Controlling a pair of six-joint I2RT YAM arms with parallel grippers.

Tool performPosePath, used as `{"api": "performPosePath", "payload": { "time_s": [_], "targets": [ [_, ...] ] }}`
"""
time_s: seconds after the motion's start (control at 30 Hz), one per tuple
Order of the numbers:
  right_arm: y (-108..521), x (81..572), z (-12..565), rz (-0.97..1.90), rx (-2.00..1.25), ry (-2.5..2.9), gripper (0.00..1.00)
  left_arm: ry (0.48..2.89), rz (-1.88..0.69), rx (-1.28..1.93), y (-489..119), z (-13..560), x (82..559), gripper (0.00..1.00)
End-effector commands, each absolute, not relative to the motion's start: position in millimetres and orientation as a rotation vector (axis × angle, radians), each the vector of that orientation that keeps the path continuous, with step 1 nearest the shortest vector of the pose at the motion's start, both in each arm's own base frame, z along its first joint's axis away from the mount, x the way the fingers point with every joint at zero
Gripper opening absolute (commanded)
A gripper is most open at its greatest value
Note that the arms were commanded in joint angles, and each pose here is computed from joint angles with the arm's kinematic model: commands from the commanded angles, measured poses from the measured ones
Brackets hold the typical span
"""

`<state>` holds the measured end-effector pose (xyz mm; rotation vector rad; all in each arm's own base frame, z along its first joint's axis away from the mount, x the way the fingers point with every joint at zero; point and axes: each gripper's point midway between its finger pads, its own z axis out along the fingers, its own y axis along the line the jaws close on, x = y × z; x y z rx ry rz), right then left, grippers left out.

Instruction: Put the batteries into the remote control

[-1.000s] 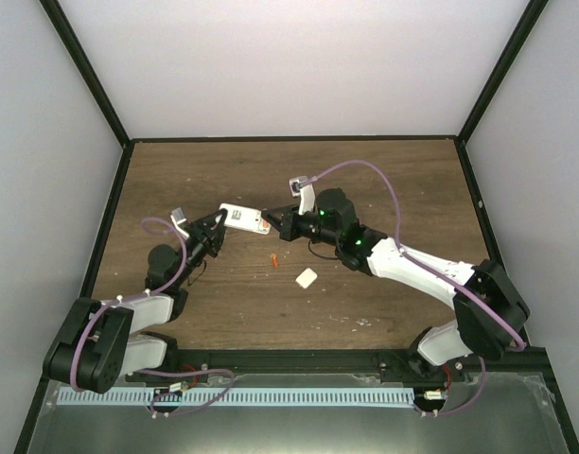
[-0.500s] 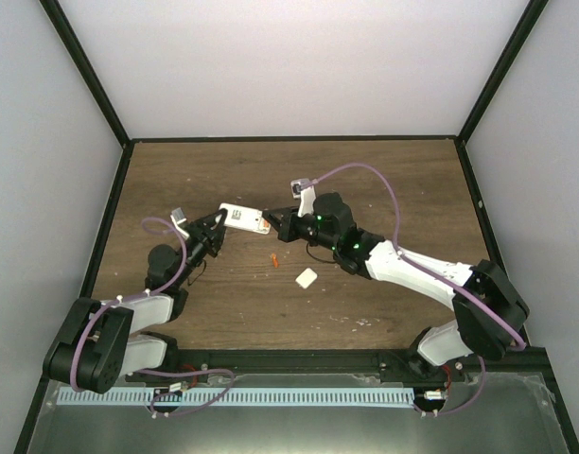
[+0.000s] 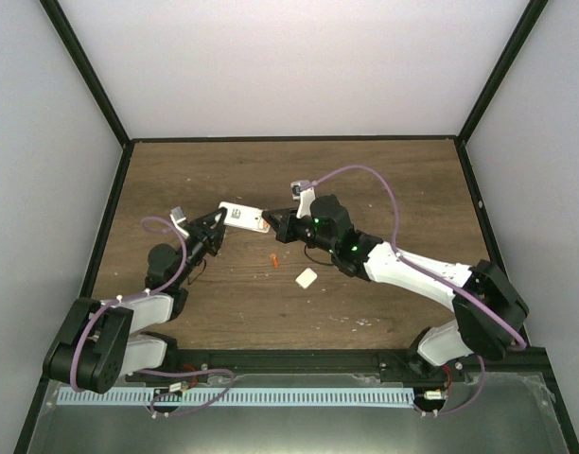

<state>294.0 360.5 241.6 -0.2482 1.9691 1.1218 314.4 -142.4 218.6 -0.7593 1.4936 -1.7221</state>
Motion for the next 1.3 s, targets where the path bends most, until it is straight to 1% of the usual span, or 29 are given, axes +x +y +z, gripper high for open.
{"api": "performPosePath", "payload": {
  "time_s": [0.0,0.3,0.53,0.87,1.27],
  "targets": [
    [361,291,235,1.096,-0.214,1.993,0.01,1.433,-1.728,-0.697,-142,239,315,0.00],
    [355,287,224,1.035,-0.179,2.046,0.01,1.426,-1.720,-0.690,-141,240,315,0.00],
    [350,289,221,0.988,-0.153,2.066,0.06,1.429,-1.717,-0.688,-141,240,314,0.00],
    [350,290,222,0.967,-0.162,2.066,0.11,1.425,-1.717,-0.685,-141,241,314,0.00],
    [362,294,227,0.970,-0.228,2.052,0.15,1.433,-1.716,-0.680,-142,240,315,0.00]
  ]
}}
